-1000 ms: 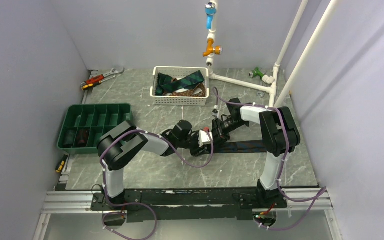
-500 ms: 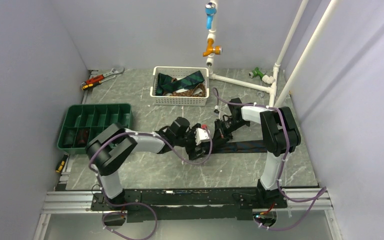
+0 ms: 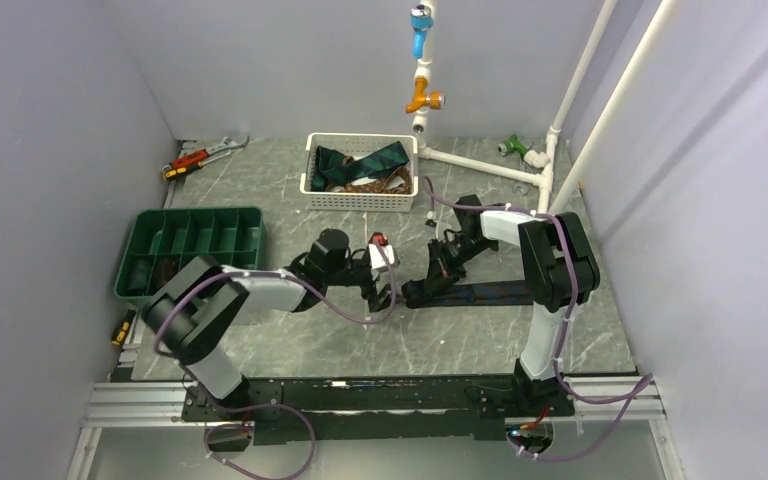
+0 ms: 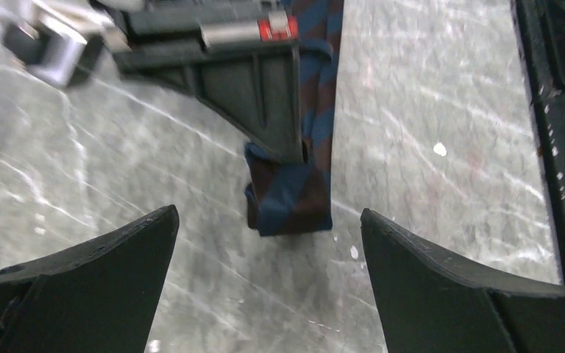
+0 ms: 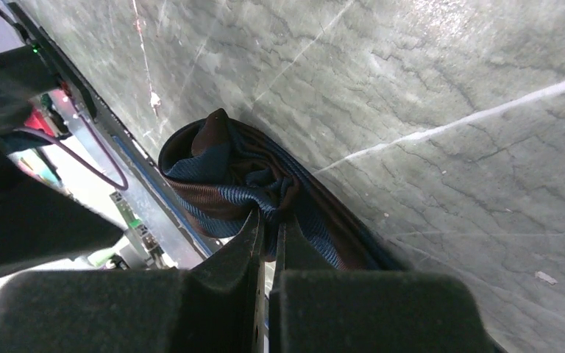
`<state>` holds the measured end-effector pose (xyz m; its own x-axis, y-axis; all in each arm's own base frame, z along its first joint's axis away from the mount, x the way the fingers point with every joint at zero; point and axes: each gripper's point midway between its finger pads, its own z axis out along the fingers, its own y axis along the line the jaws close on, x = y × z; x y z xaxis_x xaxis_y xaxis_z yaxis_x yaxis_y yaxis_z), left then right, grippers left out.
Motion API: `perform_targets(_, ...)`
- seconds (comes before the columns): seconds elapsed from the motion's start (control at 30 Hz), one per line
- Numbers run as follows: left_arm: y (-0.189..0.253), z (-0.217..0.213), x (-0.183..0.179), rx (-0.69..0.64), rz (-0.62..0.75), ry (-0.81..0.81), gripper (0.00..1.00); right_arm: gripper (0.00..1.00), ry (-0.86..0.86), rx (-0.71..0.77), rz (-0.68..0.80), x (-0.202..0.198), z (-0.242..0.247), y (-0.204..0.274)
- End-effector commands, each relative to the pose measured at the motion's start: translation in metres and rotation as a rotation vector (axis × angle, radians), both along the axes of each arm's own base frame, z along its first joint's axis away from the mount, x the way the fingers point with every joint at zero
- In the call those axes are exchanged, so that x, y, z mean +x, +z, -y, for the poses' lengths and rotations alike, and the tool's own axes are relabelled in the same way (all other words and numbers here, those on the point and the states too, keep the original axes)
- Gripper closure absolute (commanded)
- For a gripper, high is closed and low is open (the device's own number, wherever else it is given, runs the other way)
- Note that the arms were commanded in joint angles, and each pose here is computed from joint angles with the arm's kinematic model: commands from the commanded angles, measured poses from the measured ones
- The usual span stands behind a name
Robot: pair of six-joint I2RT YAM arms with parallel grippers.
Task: Roll the ties
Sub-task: Roll the tie at the center of the board.
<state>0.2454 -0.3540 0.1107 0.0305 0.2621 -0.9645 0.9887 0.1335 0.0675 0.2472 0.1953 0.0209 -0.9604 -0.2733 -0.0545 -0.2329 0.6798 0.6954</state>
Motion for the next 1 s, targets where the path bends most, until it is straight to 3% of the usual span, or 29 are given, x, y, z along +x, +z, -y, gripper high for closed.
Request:
perform_targets(0.0, -0.021, 0.016, -0.01, -0.05, 0.033, -0.026, 0.0, 1.0, 0.062, -0.25, 0.054, -0.002, 0.034, -0.035)
perform_targets(0.3, -0.063, 0.052, -0.002, -0.005, 0.092, -0.048, 0.01, 1.0, 0.07, -0.293, -0.047, -0.021, 0.04, -0.036)
perform_targets(0.47, -0.086, 0.058, 0.002, 0.03, 0.062, -0.026, 0.2, 1.0, 0.076, -0.255, -0.073, -0.032, 0.036, -0.036)
perform_targets(0.6, -0.1, 0.046, -0.002, 0.093, 0.076, -0.029, 0.53, 1.0, 0.069, -0.197, -0.064, -0.024, 0.027, -0.034)
perform_targets(0.67, -0.104, 0.03, -0.005, 0.141, 0.078, -0.021, 0.64, 1.0, 0.061, -0.151, -0.031, -0.013, 0.018, -0.029)
perform_targets(0.7, -0.106, 0.021, -0.008, 0.166, 0.071, -0.022, 0.67, 1.0, 0.058, -0.129, -0.014, -0.008, 0.014, -0.025)
perform_targets(0.87, -0.115, -0.013, -0.022, 0.261, 0.033, -0.024, 0.72, 0.73, 0.052, 0.048, 0.045, 0.009, -0.011, 0.012)
perform_targets(0.97, -0.116, -0.015, -0.024, 0.265, 0.019, -0.021, 0.71, 0.72, 0.045, 0.118, 0.053, 0.004, -0.016, 0.024)
